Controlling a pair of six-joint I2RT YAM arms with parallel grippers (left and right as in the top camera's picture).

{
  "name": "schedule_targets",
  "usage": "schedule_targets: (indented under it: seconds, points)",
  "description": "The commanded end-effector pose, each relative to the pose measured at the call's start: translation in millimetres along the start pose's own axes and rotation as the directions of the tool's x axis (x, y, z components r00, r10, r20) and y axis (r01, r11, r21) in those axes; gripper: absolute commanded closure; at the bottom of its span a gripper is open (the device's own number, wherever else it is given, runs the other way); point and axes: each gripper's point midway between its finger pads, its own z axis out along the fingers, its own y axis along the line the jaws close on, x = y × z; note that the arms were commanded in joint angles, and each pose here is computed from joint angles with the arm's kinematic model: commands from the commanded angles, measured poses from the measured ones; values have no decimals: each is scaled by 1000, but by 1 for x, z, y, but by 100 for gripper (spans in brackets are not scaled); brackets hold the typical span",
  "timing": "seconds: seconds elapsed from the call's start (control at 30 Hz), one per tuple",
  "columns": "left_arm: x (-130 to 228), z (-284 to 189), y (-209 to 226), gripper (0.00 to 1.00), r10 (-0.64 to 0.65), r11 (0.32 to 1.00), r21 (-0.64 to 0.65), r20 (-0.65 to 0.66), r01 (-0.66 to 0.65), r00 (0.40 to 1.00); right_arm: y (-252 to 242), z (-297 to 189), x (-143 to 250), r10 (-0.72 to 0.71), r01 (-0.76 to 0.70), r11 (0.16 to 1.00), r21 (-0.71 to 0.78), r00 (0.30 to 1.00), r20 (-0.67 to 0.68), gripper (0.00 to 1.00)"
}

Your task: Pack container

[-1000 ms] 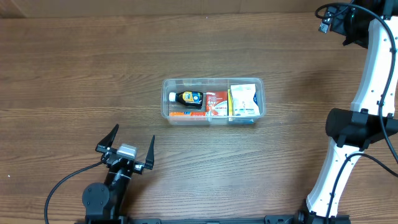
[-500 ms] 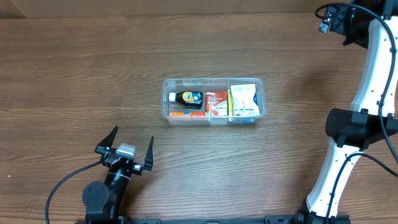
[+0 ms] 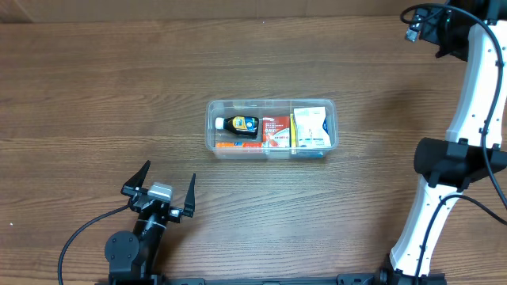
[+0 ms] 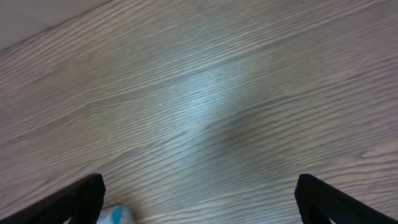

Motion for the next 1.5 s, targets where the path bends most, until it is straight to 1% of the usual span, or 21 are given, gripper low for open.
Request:
schedule_targets:
  seconds: [0.0,0.1,0.13,0.17,0.33,0.43,0.47,0.53,0.6,0.7,0.73,0.77,0.97,1.13,1.27,1.4,1.47]
  points:
    - [-1,-1,0,0,-12,1000,4,11,12,1000,42,-68,-2,-66,75,995,-59,987,145,0]
    - [-1,-1,0,0,-12,1000,4,11,12,1000,72,-120,8,-117,145,984,-102,964,238,0]
    - [-1,-1,0,0,-12,1000,4,11,12,1000,84,-149,13,-133,176,977,-121,945,299,0]
    - [-1,-1,0,0,-12,1000,4,11,12,1000,90,-168,14,-138,194,972,-132,928,346,0]
    - [-1,-1,0,0,-12,1000,4,11,12,1000,109,-247,19,-124,263,947,-186,830,543,0]
    - [-1,-1,0,0,-12,1000,4,11,12,1000,114,-283,20,-86,306,924,-229,750,656,0]
    - [-1,-1,0,0,-12,1000,4,11,12,1000,115,-293,21,-68,323,915,-241,713,698,0]
    - [-1,-1,0,0,-12,1000,4,11,12,1000,114,-305,24,-41,342,906,-249,656,754,0]
    - [-1,-1,0,0,-12,1000,4,11,12,1000,110,-313,34,-5,361,898,-251,580,815,0]
    - [-1,-1,0,0,-12,1000,4,11,12,1000,101,-310,62,34,393,883,-257,494,869,0]
    - [-1,-1,0,0,-12,1000,4,11,12,1000,92,-294,88,50,405,877,-258,458,888,0]
    - [-1,-1,0,0,-12,1000,4,11,12,1000,83,-272,111,58,408,876,-257,440,896,0]
    - [-1,-1,0,0,-12,1000,4,11,12,1000,63,-210,171,64,417,871,-260,427,902,0]
    - [-1,-1,0,0,-12,1000,4,11,12,1000,54,-172,215,82,459,847,-268,386,919,0]
    - [-1,-1,0,0,-12,1000,4,11,12,1000,48,-148,234,88,464,844,-267,371,924,0]
    - [-1,-1,0,0,-12,1000,4,11,12,1000,45,-125,246,82,461,846,-268,385,919,0]
    - [-1,-1,0,0,-12,1000,4,11,12,1000,42,-117,250,84,458,848,-266,381,921,0]
